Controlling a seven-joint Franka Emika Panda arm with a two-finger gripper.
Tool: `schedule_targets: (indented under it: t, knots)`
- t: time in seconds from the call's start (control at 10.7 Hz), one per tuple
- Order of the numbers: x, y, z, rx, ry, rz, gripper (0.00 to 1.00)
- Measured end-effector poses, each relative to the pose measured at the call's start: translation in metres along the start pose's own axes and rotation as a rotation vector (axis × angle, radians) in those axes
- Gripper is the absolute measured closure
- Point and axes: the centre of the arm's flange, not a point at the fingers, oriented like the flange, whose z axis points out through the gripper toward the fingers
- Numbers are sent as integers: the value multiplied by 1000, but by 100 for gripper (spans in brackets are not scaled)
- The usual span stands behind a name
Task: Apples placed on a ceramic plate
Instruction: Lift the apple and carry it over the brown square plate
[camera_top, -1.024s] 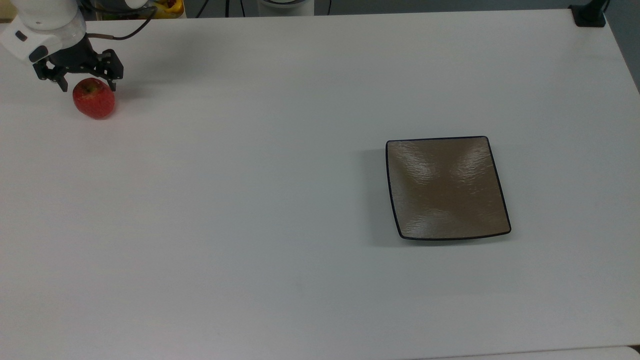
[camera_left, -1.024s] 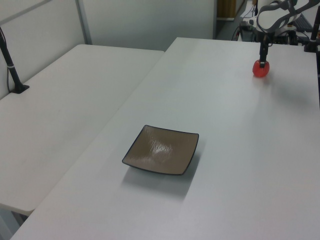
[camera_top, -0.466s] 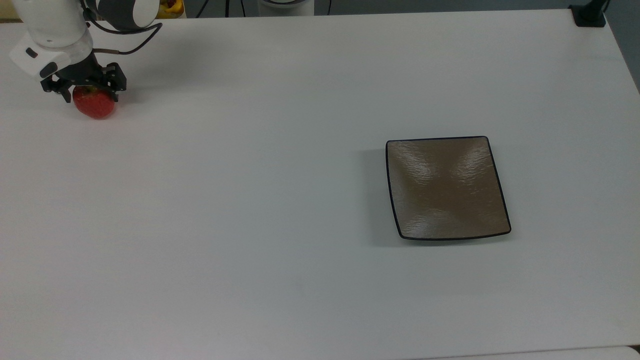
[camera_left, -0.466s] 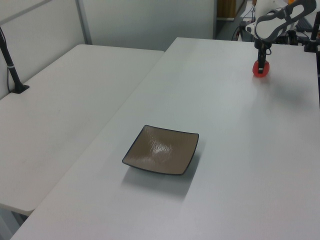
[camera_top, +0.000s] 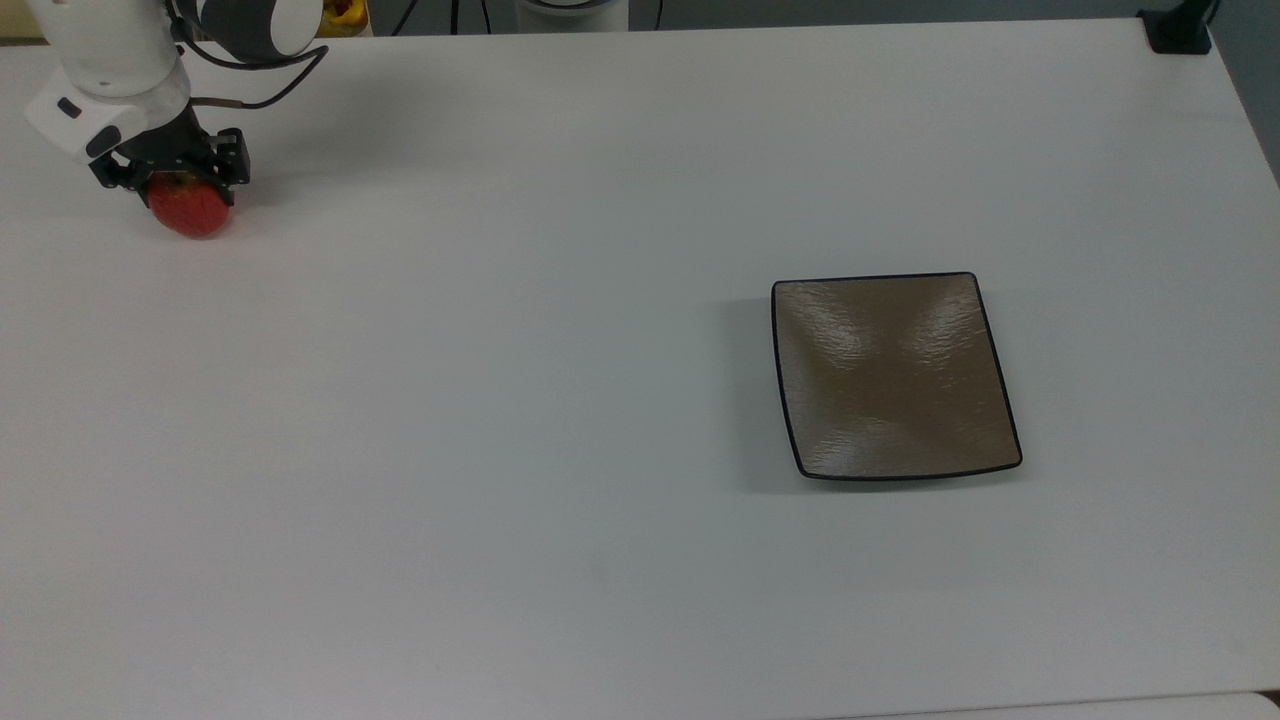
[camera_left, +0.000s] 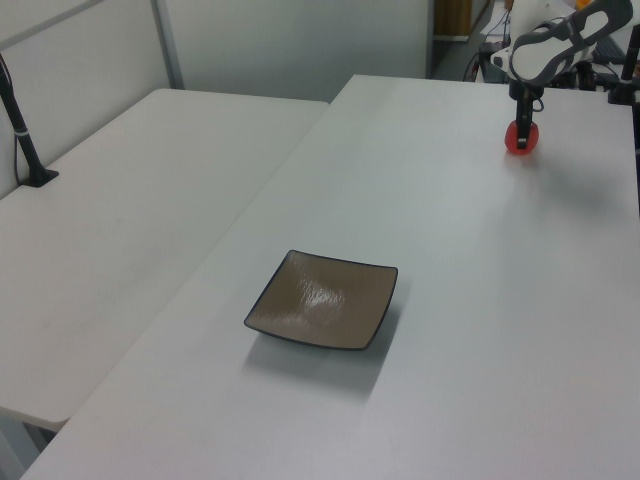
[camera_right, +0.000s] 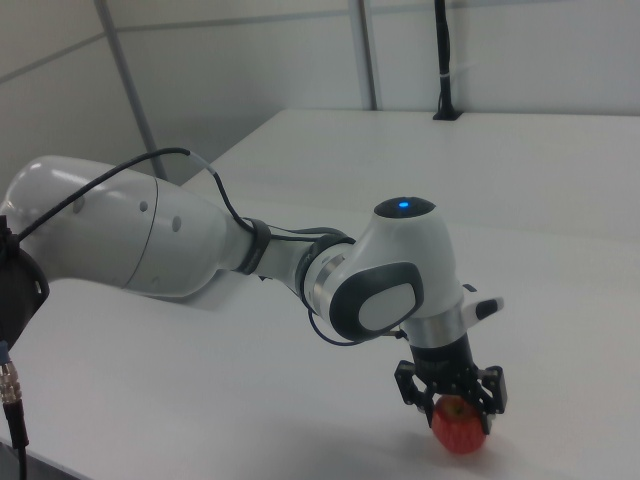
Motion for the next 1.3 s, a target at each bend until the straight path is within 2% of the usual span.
schedule_targets:
  t: [0.19,0.37,0.75,0.93,1.3]
  knots:
    - [0,0,-4,-3,6,0,22]
    - [-1,0,-29,11,8,1,22]
    - [1,-8,-154,51,37,-21,22]
    - [1,-30,-217,72,59,-59,22]
    - [34,-128,-298,96,121,-214,22]
